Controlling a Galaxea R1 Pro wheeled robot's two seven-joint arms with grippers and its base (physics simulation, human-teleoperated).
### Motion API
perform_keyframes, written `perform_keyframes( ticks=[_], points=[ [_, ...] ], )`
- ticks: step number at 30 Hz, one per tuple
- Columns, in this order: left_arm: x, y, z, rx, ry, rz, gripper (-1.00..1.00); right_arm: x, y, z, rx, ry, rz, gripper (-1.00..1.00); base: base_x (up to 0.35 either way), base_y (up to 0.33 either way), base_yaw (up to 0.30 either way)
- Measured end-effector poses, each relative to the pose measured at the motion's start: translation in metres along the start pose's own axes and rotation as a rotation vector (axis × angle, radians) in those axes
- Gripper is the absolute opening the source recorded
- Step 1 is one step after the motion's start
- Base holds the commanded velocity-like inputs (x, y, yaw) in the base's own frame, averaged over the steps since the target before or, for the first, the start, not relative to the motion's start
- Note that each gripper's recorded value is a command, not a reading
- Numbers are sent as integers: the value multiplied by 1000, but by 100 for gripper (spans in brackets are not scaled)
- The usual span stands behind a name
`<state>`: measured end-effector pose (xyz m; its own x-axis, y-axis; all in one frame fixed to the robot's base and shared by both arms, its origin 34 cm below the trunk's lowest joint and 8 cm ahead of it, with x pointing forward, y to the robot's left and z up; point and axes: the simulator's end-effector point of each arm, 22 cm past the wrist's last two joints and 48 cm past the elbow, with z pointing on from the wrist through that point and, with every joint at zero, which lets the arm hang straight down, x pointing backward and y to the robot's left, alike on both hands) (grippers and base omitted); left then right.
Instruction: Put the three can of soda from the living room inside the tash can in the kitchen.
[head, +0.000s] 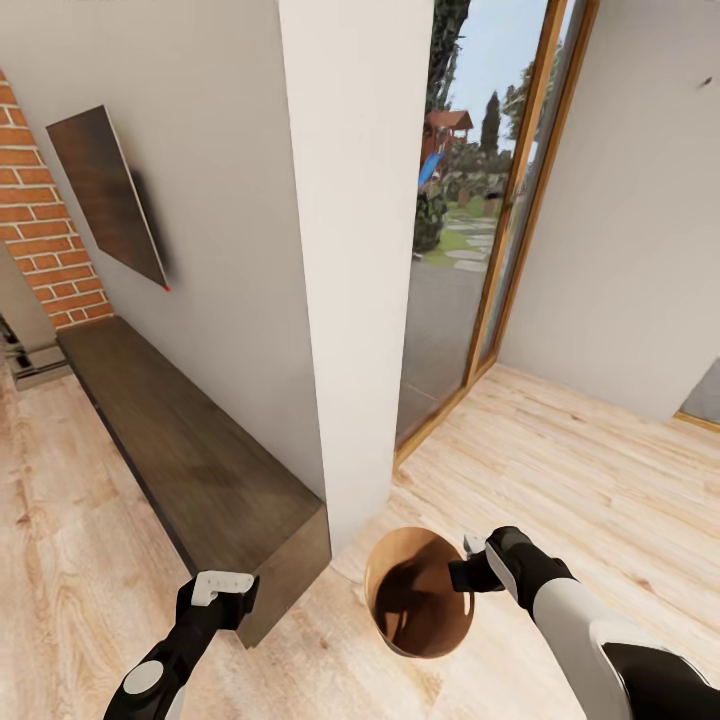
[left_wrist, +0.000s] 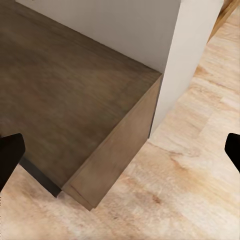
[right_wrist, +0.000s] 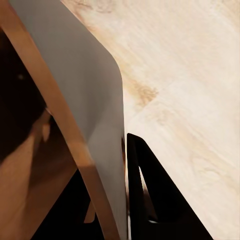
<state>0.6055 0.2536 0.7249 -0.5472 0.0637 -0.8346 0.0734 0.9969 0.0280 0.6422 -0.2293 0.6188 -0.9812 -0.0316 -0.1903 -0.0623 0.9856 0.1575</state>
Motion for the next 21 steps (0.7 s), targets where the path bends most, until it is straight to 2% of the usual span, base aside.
perform_keyframes(
  ticks=[21],
  points=[
    [-26, 1, -18, 0, -1, 0, 100, -2, 7, -29, -6, 8, 4, -100, 0, 0, 0]
  ],
)
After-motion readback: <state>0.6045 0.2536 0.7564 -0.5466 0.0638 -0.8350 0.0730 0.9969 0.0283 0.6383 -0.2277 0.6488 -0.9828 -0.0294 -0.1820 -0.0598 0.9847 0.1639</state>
